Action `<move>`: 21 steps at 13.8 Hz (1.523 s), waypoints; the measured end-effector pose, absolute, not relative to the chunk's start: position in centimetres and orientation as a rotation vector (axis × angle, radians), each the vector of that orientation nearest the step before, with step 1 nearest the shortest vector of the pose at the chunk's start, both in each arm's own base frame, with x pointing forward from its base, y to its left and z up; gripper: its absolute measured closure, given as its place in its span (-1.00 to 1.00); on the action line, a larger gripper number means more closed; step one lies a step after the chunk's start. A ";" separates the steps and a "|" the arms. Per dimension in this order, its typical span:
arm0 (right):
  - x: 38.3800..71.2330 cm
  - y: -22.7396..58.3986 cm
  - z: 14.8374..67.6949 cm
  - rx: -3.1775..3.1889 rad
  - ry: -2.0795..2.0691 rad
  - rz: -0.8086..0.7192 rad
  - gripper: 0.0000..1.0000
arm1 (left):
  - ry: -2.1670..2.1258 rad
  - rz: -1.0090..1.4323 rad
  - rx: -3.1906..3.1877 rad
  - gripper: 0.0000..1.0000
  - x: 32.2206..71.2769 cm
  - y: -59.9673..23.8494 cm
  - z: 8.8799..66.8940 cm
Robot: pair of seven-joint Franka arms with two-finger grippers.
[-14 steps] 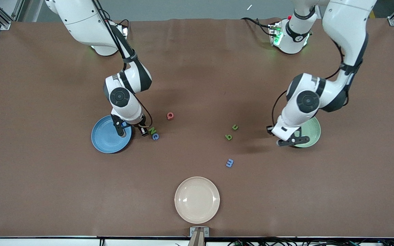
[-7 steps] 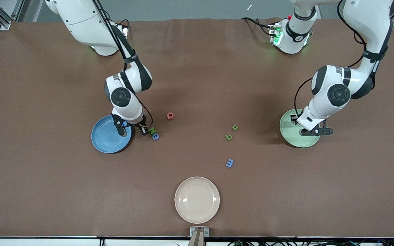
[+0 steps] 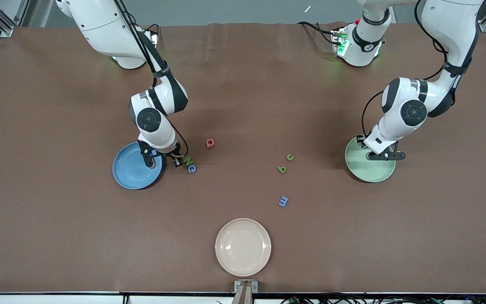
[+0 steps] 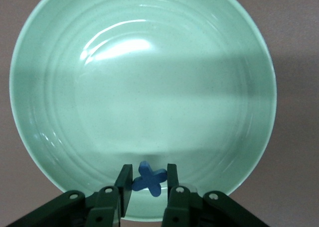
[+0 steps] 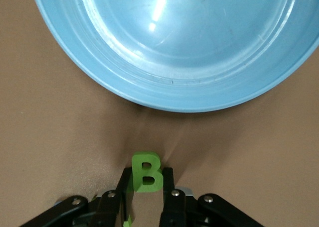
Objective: Sort uppercase to blue plate, lowercase to green plate
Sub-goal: 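Drop the x on the green plate while the right gripper drops B on blue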
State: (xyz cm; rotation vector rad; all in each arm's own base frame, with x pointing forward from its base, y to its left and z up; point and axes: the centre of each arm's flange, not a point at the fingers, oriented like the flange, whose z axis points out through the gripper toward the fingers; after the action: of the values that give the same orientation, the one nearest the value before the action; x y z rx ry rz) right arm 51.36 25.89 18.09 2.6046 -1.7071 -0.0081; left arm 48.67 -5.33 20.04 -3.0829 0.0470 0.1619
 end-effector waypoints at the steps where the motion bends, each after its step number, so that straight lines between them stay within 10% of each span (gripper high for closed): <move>1: 51.7 26.2 18.8 2.589 -1.699 -0.027 0.45 | 0.054 0.153 -3.083 0.36 48.6 -5.4 19.9; 7: 56.1 22.5 29.5 2.673 -1.523 -0.095 0.45 | 0.064 0.154 -3.088 0.36 48.1 -5.5 19.0; 11: 56.4 12.9 26.9 2.716 -1.458 -0.116 0.45 | 0.079 0.143 -3.091 0.26 48.2 -5.5 19.0; 17: 53.5 12.7 21.7 2.739 -1.453 -0.086 0.45 | 0.140 -0.016 -3.102 -0.96 51.7 -7.0 22.5; 21: 52.9 14.7 19.4 2.751 -1.437 -0.109 0.45 | 0.256 -0.130 -3.132 -1.00 55.5 -14.0 26.3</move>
State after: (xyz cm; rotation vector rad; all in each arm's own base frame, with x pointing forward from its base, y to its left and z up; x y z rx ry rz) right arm 52.86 14.66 19.42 2.7508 -1.4369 -0.1089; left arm 55.48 -13.95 26.33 -3.1323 0.2563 -0.1297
